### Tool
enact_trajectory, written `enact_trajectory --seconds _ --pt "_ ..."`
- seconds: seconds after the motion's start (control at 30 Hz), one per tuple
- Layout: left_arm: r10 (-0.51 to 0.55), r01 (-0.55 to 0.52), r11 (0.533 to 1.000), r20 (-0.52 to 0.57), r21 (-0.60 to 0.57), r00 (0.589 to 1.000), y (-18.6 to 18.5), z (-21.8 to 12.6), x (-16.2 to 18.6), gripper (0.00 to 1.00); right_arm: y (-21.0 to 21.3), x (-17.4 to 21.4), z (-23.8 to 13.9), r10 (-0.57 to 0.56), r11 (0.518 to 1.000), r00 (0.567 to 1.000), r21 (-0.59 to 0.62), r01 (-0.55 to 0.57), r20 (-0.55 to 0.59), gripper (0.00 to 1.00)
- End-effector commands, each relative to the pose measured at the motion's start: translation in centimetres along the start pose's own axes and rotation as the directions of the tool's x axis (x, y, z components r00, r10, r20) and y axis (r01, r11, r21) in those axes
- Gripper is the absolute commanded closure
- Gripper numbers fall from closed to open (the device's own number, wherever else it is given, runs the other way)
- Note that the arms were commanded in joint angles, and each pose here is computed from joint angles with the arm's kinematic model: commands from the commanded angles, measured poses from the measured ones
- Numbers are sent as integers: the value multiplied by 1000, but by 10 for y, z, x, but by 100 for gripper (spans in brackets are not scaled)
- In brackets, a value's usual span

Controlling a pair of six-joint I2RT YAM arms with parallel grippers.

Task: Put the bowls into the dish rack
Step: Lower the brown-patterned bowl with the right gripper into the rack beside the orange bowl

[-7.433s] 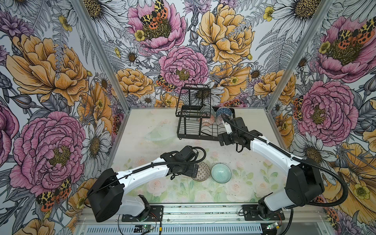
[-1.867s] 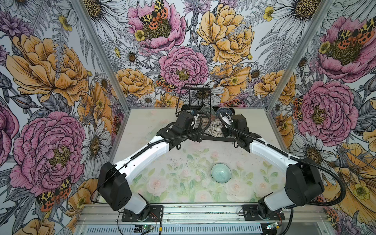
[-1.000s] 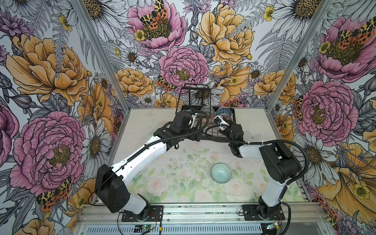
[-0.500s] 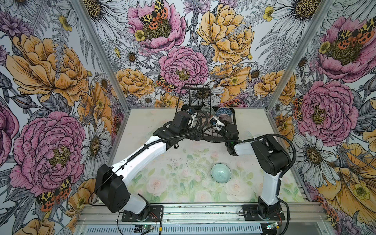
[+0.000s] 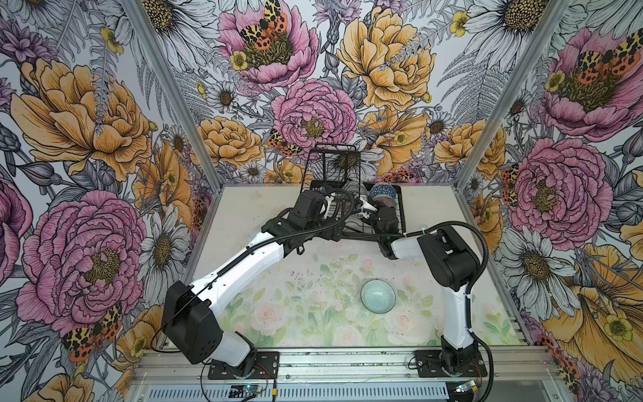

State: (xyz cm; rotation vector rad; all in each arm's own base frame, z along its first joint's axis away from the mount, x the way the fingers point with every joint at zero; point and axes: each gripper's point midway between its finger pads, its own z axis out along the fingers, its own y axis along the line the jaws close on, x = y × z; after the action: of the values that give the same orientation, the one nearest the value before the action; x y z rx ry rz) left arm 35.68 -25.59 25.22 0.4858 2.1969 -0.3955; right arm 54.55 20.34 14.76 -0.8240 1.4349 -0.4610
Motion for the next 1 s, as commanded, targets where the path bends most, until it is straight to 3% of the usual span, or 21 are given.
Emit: enact_trajectory --seconds 0.0,0.47,0.97 --pt "7 -7 1000 16 17 1000 3 -9 -1 1 -16 -32 7 21 998 995 59 -27 96 100" --pt "-1 1 1000 9 14 1000 7 -8 2 1 4 -24 25 1 1000 997 31 -3 76 100" --pt "0 0 1000 8 17 1000 7 -7 2 1 30 -7 20 -51 996 998 -68 53 32 100"
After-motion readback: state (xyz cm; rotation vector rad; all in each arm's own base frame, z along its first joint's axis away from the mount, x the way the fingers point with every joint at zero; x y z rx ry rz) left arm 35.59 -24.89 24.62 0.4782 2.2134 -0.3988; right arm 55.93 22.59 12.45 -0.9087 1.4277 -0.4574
